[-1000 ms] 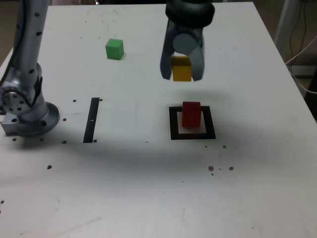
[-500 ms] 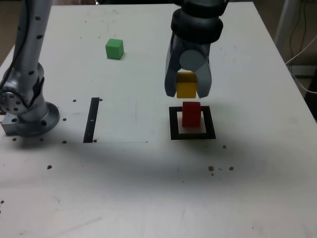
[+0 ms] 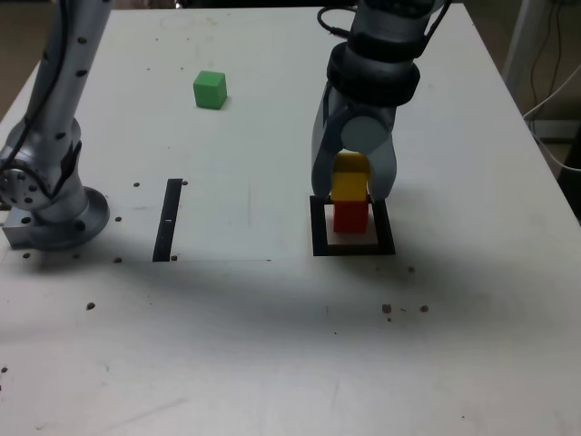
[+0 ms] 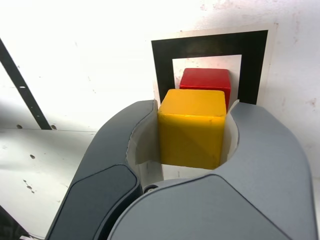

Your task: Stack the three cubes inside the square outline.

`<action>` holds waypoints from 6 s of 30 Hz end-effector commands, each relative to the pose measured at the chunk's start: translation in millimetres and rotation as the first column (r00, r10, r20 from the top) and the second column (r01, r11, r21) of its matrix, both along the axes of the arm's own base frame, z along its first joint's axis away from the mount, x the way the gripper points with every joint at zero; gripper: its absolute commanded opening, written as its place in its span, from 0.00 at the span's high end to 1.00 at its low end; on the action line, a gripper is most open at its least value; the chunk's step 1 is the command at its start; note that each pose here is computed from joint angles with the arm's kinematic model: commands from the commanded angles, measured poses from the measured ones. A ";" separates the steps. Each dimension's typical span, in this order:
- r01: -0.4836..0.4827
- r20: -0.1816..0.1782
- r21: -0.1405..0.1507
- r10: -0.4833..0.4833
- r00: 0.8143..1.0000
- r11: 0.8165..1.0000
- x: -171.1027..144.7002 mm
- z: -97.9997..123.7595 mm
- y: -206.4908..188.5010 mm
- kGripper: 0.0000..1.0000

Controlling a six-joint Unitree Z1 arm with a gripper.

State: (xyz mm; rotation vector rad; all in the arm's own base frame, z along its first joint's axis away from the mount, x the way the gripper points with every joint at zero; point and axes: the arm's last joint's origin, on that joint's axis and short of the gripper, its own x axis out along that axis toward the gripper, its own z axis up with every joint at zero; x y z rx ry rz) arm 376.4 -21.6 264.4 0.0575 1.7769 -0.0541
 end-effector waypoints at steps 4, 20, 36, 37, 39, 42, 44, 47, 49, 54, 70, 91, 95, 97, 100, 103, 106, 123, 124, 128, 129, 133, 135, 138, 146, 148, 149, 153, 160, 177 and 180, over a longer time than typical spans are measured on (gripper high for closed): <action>0.008 0.000 -0.006 -0.008 1.000 1.000 2.0 -3.9 -0.5 0.46; -0.001 -0.002 -0.005 0.001 1.000 1.000 -7.7 -2.2 8.6 0.01; -0.127 -0.017 0.107 0.130 0.991 0.986 -77.7 22.4 65.7 0.01; -0.137 -0.025 0.115 0.141 0.990 0.984 -82.1 21.9 71.1 0.01; -0.153 -0.040 0.126 0.159 0.986 0.980 -90.0 21.1 82.0 0.00; -0.169 -0.057 0.132 0.177 0.982 0.977 -99.9 20.3 97.6 0.00; -0.172 -0.070 0.128 0.182 0.981 0.977 -106.8 19.5 108.4 0.00; -0.162 -0.090 0.119 0.173 0.981 0.980 -115.1 17.7 120.1 0.00; -0.153 -0.099 0.115 0.165 0.981 0.981 -120.1 17.0 127.4 0.00; -0.136 -0.110 0.119 0.149 0.983 0.983 -130.2 16.6 145.8 0.00; -0.078 -0.176 0.121 0.099 0.979 0.990 -160.0 -3.9 204.0 0.00; -0.091 -0.191 0.094 0.108 0.976 0.991 -168.2 -40.5 267.7 0.02; -0.101 -0.193 0.089 0.117 0.974 0.991 -165.6 -49.7 275.0 0.03; -0.107 -0.191 0.083 0.121 0.974 0.991 -164.0 -52.2 277.9 0.05; -0.122 -0.181 0.063 0.132 0.975 0.991 -162.2 -54.2 282.3 0.08; -0.138 -0.171 0.045 0.144 0.975 0.989 -162.1 -55.8 286.0 0.11; -0.151 -0.165 0.035 0.155 0.974 0.988 -162.7 -57.1 289.5 0.17; -0.156 -0.143 0.038 0.159 0.977 0.987 -156.4 -52.7 285.4 0.68; -0.153 -0.142 0.037 0.157 0.977 0.987 -155.9 -52.3 284.6 0.68; -0.144 -0.136 0.031 0.147 0.980 0.989 -153.0 -51.1 281.0 0.68; -0.141 -0.135 0.028 0.143 0.980 0.990 -151.9 -50.9 279.9 0.68; -0.132 -0.127 0.016 0.133 0.983 0.991 -148.2 -50.7 276.7 0.69; -0.130 -0.123 0.014 0.130 0.984 0.991 -147.0 -50.4 275.8 0.70; -0.127 -0.116 0.009 0.127 0.985 0.992 -145.5 -49.8 274.5 0.70; -0.109 -0.088 -0.014 0.107 0.990 0.994 -140.5 -42.7 264.0 0.71; -0.101 -0.081 -0.019 0.100 0.992 0.995 -139.8 -38.4 259.4 0.71; -0.097 -0.077 -0.021 0.096 0.992 0.995 -139.6 -35.8 256.7 0.71; -0.073 -0.054 -0.037 0.071 0.996 0.997 -135.9 -22.9 241.4 0.71; -0.004 -0.012 -0.013 0.004 1.000 1.000 -114.3 6.8 196.7 0.71; 0.061 0.028 0.017 -0.061 0.998 0.998 -63.0 46.2 97.9 0.71; 0.074 0.033 0.015 -0.074 0.997 0.997 -55.0 52.2 83.7 0.71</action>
